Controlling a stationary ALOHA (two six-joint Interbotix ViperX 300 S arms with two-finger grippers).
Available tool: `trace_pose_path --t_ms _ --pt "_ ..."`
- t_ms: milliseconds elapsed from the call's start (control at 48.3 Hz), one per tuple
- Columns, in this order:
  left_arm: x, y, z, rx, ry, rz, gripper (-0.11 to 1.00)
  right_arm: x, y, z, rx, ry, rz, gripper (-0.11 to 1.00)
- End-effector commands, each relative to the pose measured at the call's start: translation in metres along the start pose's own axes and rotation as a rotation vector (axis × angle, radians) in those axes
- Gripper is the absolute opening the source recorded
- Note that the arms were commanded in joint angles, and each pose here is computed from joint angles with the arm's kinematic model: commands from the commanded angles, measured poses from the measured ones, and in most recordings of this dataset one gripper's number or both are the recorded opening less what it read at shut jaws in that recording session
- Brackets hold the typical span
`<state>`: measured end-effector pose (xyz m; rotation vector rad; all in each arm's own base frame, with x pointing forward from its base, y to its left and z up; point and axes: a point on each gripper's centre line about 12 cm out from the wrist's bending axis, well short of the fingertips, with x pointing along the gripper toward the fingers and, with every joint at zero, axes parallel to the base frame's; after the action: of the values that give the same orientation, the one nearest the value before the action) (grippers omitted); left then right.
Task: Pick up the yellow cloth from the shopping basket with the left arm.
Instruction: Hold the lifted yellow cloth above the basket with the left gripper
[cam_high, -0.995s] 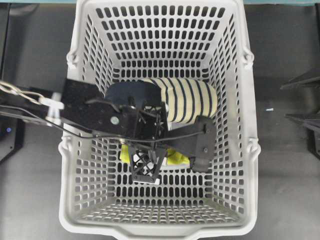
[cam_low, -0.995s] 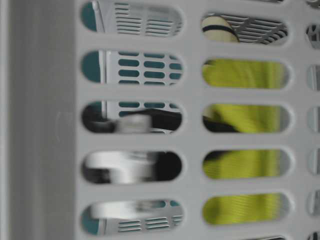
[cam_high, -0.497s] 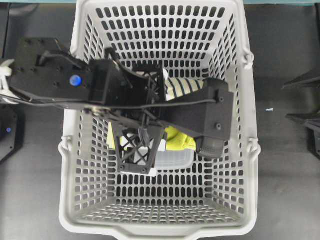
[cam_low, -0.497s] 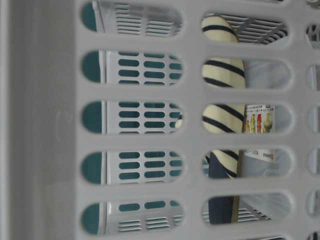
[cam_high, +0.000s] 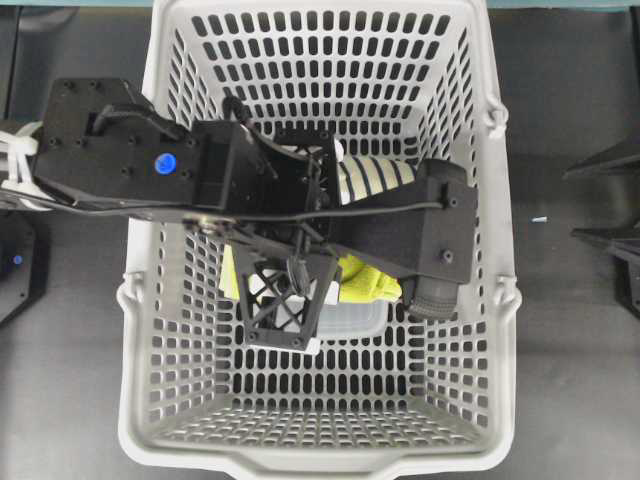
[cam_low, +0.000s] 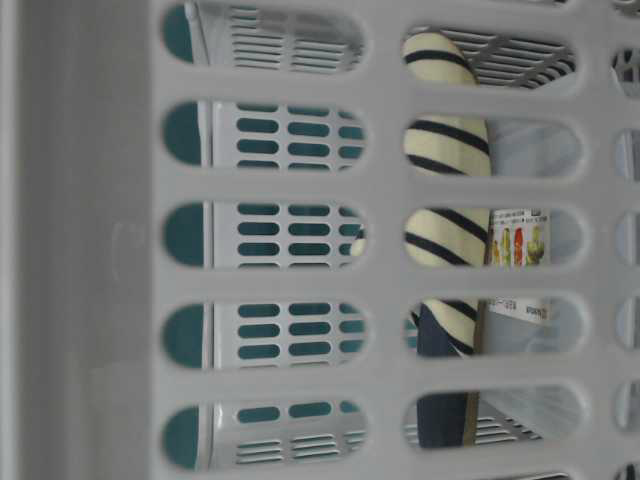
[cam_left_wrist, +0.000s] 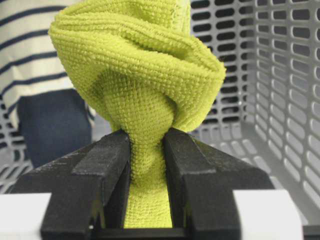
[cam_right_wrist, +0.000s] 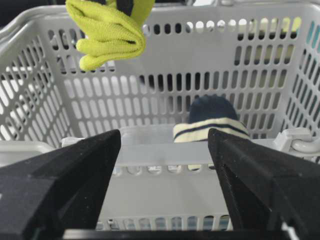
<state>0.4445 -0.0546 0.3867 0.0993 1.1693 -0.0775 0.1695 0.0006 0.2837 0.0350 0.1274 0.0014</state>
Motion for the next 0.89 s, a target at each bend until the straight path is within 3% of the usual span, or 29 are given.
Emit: trace_pose_path --t_ms 0,870 --pt "-0.0137 0.0002 0.0029 0.000 -0.038 0.002 0.18 0.0008 0.0004 0.0035 0.004 -0.012 0.002 0.68" --pt "-0.0125 0.0002 0.0028 -0.004 -0.035 0.002 0.18 0.0000 0.0004 0.0044 0.004 -0.018 0.002 0.68"
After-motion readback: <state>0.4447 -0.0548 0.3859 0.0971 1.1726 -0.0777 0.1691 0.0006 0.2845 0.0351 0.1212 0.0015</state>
